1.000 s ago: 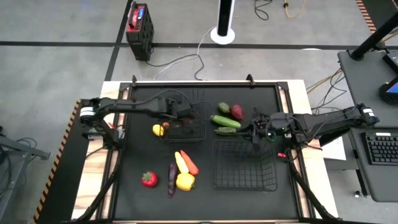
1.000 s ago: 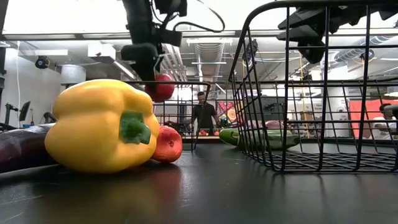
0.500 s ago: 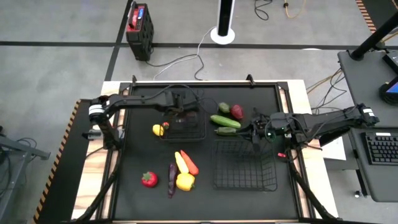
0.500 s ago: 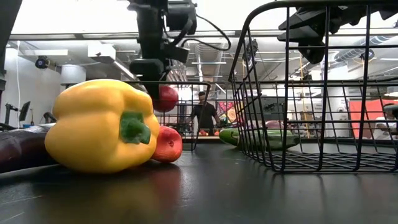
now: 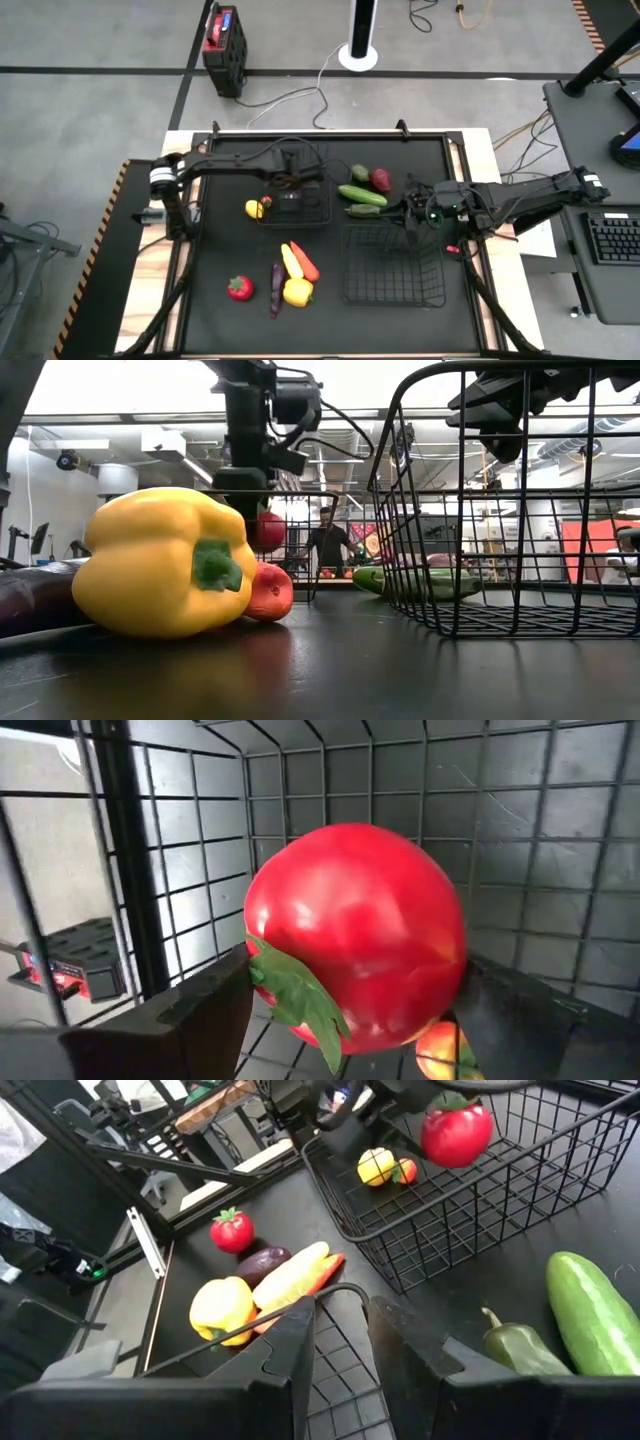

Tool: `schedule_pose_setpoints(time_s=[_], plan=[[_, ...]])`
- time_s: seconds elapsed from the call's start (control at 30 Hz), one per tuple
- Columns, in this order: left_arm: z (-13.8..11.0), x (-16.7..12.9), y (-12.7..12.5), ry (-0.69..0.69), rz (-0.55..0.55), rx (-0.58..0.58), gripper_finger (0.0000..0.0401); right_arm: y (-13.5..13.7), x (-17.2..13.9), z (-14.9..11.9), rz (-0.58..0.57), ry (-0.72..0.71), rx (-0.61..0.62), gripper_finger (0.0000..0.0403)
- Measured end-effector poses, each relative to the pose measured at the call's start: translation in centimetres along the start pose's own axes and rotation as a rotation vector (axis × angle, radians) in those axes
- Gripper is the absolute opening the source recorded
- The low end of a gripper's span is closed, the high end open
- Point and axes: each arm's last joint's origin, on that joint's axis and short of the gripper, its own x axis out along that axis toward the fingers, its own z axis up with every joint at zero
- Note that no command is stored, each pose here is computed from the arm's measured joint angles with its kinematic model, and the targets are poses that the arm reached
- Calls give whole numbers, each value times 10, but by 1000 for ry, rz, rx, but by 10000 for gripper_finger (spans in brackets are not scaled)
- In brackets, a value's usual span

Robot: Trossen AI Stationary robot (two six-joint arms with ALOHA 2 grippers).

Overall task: Sort produce into baskets
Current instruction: Put the tomato into the top black wire basket

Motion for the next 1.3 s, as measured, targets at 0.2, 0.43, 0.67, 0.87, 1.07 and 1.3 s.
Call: schedule_pose_setpoints(time_s=[0.2,0.43,0.67,0.87,1.07,1.3], plan=[[2,13,0,30,-5,-3,288,0,0,0,-1,1,-2,91],[0,16,8,37,-13,-18,288,0,0,0,-1,1,-2,91],[-2,20,14,21,-103,-21,288,0,0,0,-1,2,-2,91],[-4,22,22,23,-99,-34,288,0,0,0,-1,2,-2,91],[-4,23,23,18,-103,-24,288,0,0,0,-2,2,-2,91],[-4,25,25,-39,-256,-1,288,0,0,0,-2,2,-2,91]])
